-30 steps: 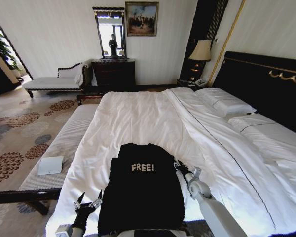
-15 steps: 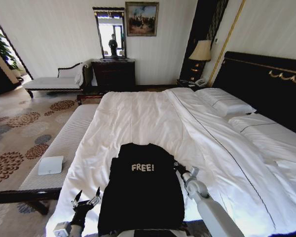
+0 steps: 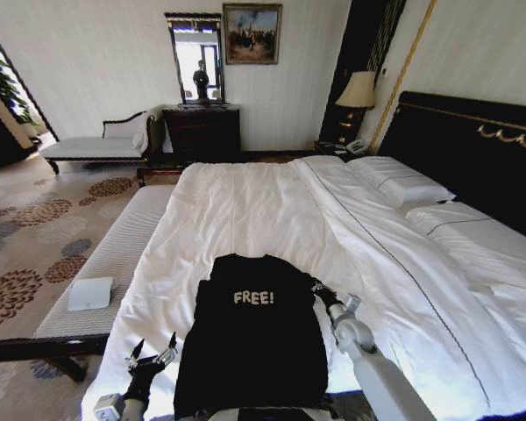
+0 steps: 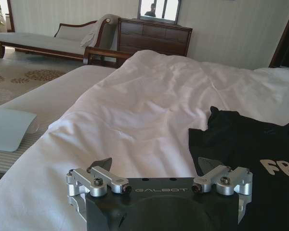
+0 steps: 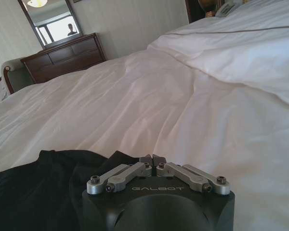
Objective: Fold the clothes on the bed.
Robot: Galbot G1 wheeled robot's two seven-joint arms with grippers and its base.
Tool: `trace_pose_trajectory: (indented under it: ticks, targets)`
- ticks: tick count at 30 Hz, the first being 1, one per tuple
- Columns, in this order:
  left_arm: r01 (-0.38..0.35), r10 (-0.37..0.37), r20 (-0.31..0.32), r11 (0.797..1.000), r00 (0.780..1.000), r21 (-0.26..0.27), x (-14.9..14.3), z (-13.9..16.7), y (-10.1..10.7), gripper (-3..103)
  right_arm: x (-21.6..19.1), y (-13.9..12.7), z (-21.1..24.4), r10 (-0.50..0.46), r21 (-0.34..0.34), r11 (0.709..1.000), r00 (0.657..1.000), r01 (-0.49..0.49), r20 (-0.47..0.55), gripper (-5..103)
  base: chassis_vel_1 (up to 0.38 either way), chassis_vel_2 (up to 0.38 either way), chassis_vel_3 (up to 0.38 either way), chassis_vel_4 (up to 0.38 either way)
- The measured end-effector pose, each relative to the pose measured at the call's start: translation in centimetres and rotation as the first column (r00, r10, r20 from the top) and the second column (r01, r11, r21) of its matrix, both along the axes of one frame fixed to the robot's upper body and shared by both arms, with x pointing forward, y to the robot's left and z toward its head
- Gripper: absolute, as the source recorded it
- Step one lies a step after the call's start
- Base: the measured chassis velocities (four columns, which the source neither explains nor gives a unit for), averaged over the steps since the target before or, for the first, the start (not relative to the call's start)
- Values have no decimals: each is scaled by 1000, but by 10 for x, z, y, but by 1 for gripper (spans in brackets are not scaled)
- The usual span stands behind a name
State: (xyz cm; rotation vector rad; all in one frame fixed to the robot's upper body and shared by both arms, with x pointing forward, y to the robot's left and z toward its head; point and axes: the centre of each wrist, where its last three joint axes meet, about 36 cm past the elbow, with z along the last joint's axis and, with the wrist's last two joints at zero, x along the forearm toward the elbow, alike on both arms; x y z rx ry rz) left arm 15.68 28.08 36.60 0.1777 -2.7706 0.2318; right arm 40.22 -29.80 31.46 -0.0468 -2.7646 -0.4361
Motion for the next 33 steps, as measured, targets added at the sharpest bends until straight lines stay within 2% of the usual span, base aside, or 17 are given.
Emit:
trace_pose_trajectory:
  ticks: [14, 18, 25, 33]
  targets:
    - [-14, 14, 11, 1000, 1000, -3, 1, 2, 4, 100, 5, -15, 22, -33, -55, 998, 998, 36, 46, 0, 0, 0, 0, 0]
    - [-14, 14, 12, 1000, 1000, -4, 2, 2, 3, 100, 4, -16, 27, -29, -99, 995, 999, 32, 34, 0, 0, 0, 0, 0]
    - [-17, 17, 13, 1000, 1000, -6, 2, 2, 3, 100, 5, -18, 29, -35, -123, 992, 999, 37, 19, 0, 0, 0, 0, 0]
    - [-21, 21, 10, 1000, 1000, -7, 1, 1, 3, 100, -9, -10, 27, -70, -144, 988, 995, 58, -76, 0, 0, 0, 0, 0]
